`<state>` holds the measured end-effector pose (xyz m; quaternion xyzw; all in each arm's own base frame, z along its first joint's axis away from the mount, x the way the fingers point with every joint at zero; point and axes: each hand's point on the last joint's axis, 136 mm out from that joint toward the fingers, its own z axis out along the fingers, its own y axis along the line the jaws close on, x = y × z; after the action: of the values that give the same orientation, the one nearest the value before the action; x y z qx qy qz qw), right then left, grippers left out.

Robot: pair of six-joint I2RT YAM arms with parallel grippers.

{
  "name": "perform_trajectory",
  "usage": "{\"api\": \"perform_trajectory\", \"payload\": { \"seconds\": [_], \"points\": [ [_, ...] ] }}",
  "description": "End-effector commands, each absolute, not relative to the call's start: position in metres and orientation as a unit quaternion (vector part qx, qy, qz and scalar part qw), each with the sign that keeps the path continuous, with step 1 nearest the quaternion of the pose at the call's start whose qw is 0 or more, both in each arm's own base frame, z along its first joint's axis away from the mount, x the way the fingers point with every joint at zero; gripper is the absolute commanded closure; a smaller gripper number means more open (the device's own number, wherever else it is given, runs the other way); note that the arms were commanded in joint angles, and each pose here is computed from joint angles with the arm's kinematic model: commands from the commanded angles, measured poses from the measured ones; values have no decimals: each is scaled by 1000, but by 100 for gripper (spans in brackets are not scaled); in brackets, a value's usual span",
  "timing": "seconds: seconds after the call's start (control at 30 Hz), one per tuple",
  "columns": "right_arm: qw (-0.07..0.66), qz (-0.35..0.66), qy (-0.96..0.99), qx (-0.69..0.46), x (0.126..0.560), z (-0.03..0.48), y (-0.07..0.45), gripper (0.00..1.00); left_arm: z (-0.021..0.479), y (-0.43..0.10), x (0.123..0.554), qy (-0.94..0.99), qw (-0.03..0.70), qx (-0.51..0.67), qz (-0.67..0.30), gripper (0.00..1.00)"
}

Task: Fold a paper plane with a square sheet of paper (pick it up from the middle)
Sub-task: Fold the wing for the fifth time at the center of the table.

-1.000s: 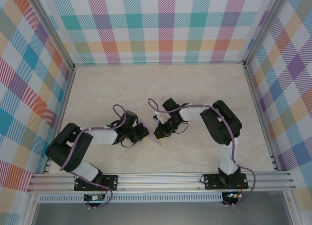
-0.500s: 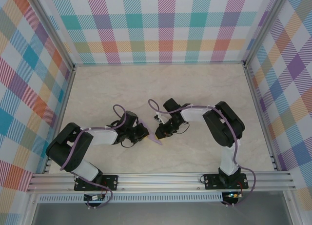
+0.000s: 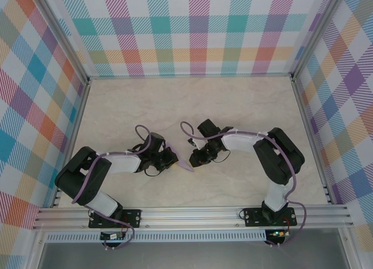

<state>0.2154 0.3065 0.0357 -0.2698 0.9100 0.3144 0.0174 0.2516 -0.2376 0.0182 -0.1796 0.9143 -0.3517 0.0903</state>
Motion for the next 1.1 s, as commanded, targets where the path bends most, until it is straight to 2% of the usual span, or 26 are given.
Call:
{"api": "perform_trajectory", "payload": {
  "seconds": [0.0, 0.23, 1.07],
  "points": [
    [78, 322, 903, -272, 225, 62, 322, 82, 6, -232, 247, 927, 81, -178, -319, 92],
    [37, 342, 895, -285, 213, 49, 349, 100, 5, -231, 246, 928, 80, -179, -316, 93],
    [-3, 263, 918, -297, 208, 4, 325, 100, -5, -217, 241, 941, 71, -192, -271, 94]
  ]
}}
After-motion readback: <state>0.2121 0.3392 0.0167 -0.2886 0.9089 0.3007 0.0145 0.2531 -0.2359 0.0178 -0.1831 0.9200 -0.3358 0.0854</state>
